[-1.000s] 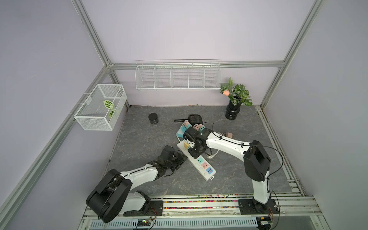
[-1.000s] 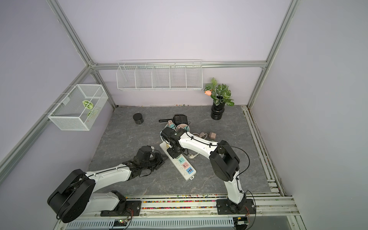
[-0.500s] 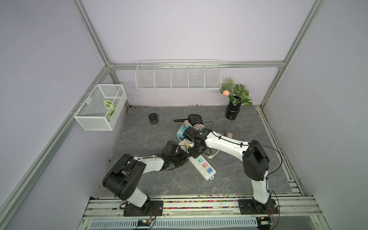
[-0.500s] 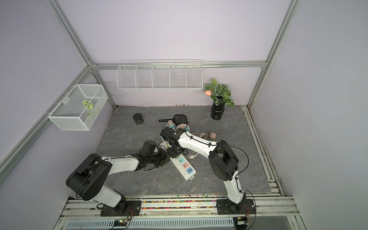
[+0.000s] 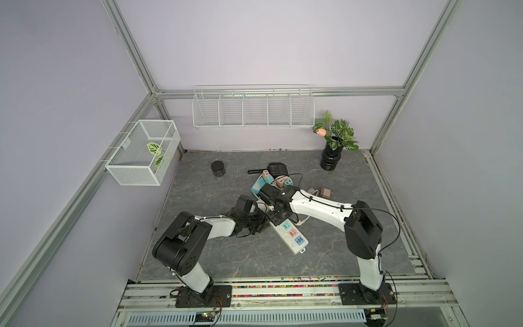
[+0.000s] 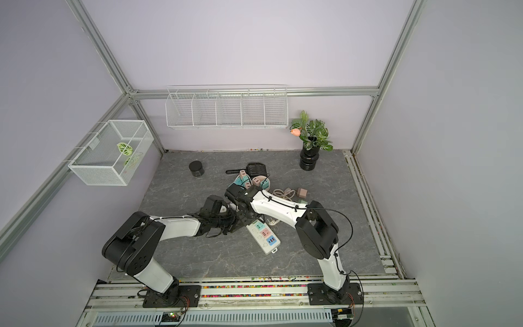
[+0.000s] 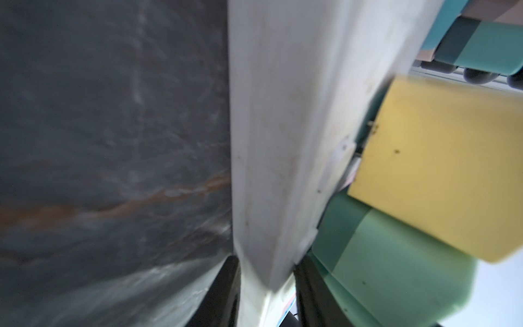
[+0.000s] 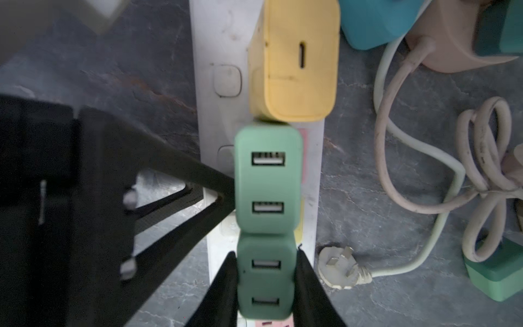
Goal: Pull the plug off the socket
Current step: Remove the plug from the socket.
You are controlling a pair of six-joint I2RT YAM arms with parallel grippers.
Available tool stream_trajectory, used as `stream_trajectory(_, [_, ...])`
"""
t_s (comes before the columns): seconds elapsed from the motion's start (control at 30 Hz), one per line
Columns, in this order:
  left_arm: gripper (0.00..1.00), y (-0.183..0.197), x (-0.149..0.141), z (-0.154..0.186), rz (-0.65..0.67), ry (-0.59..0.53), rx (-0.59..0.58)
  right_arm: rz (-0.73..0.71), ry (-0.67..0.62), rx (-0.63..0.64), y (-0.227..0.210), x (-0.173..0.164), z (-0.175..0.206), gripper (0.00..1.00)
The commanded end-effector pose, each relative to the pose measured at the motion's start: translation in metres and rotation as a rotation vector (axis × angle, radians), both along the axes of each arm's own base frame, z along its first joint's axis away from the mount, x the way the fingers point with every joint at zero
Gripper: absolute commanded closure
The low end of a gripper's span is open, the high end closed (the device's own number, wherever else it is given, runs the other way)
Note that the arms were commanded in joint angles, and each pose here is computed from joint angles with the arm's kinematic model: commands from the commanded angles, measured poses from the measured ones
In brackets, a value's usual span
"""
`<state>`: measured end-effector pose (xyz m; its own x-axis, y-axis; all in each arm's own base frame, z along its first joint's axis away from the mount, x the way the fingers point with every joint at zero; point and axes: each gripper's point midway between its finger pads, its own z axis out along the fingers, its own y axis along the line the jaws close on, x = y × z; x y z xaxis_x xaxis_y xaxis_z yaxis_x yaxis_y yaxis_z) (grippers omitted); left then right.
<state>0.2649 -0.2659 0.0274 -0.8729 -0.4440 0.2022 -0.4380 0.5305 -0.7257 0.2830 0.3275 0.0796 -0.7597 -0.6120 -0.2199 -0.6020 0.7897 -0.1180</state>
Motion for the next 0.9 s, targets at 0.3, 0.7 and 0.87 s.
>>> stream_trajectory(0.3, [0.65, 0.069, -0.062, -0.086, 0.056, 0.285, 0.351, -0.016, 0.061, 0.185, 0.004, -0.025, 0.005, 0.78])
stream_trajectory(0.7, [0.65, 0.073, -0.066, -0.088, 0.055, 0.291, 0.36, -0.142, 0.003, 0.156, -0.015, 0.023, 0.034, 0.78])
stream_trajectory(0.87, [0.65, 0.075, -0.061, -0.084, 0.065, 0.271, 0.349, -0.05, 0.051, 0.189, 0.005, -0.017, 0.017, 0.78])
